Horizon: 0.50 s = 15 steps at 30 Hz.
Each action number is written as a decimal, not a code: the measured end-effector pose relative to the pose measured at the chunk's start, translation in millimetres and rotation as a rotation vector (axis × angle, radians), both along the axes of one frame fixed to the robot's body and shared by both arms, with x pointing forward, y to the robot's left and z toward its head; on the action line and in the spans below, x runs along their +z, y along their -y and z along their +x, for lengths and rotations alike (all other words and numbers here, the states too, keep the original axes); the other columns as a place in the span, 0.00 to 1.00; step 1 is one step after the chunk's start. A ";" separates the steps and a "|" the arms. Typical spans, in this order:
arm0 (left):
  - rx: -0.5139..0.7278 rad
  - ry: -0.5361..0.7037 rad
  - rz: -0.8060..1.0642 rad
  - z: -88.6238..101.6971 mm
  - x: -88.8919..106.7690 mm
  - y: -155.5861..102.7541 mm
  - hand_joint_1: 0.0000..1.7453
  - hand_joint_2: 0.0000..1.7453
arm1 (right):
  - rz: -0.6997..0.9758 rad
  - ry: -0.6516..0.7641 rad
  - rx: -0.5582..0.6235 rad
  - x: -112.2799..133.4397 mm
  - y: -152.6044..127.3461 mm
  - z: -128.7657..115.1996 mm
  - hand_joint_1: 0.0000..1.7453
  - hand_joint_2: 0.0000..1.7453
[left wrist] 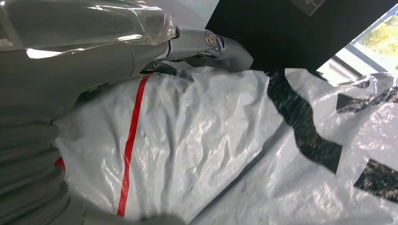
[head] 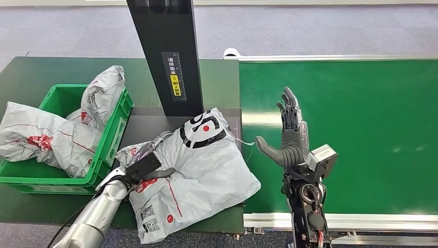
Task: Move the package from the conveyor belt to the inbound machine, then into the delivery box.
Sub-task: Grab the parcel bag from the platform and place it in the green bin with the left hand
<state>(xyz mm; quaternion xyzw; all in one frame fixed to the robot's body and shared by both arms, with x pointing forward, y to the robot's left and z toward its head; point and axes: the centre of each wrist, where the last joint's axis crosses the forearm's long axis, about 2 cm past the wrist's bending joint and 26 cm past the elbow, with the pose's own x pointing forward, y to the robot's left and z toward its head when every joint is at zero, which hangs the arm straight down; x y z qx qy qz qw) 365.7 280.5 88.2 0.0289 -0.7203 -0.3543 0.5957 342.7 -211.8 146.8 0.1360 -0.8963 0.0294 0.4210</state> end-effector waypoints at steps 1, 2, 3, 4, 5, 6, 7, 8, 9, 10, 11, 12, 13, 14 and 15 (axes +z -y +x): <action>-0.002 -0.003 0.001 0.7 -0.1 0.2 0.81 1.00 | 0.005 -0.003 0.000 -1.0 0.8 -0.6 0.00 1.00; -0.004 -0.004 0.000 1.4 -0.2 0.3 0.83 1.00 | 0.010 -0.006 0.000 -2.0 1.5 -1.2 0.00 1.00; -0.006 -0.004 -0.001 2.1 -0.3 0.3 0.85 1.00 | 0.014 -0.009 -0.002 -2.9 2.1 -1.8 0.00 1.00; -0.010 -0.002 -0.006 2.8 -0.3 0.3 0.87 1.00 | 0.017 -0.011 -0.002 -3.7 2.7 -2.4 0.00 1.00; -0.016 0.004 -0.014 3.3 -0.2 0.2 0.91 1.00 | 0.019 -0.013 -0.003 -4.4 3.3 -2.8 0.00 1.00; -0.022 0.011 -0.024 3.6 -0.2 0.1 0.94 1.00 | 0.021 -0.015 -0.004 -4.8 4.0 -3.0 0.00 1.00; -0.029 0.019 -0.038 3.7 -0.2 0.1 0.97 1.00 | 0.021 -0.016 -0.006 -5.3 4.8 -3.1 0.00 1.00; -0.035 0.027 -0.053 3.6 -0.3 -0.1 0.98 1.00 | 0.021 -0.017 -0.008 -5.7 5.6 -3.1 0.00 1.00; -0.040 0.037 -0.073 3.3 -0.4 -0.3 0.99 1.00 | 0.020 -0.020 -0.011 -6.3 6.5 -3.1 0.00 1.00; -0.044 0.049 -0.097 2.6 -0.4 -0.8 0.99 1.00 | 0.019 -0.023 -0.014 -7.2 7.2 -3.1 0.00 1.00; -0.046 0.063 -0.132 1.5 0.0 -1.5 0.99 1.00 | 0.019 -0.027 -0.017 -8.2 7.9 -3.2 0.00 1.00; -0.046 0.081 -0.179 -0.4 0.8 -2.1 0.99 1.00 | 0.021 -0.032 -0.020 -9.3 8.7 -3.3 0.00 1.00; -0.046 0.099 -0.235 -2.9 2.2 -2.8 0.99 1.00 | 0.024 -0.036 -0.023 -10.5 9.5 -3.4 0.00 1.00; -0.046 0.119 -0.298 -5.6 4.8 -3.4 0.99 1.00 | 0.027 -0.040 -0.026 -11.6 10.4 -3.5 0.00 1.00; -0.048 0.138 -0.352 -8.1 7.8 -4.0 0.99 1.00 | 0.030 -0.044 -0.029 -12.6 11.2 -3.7 0.00 1.00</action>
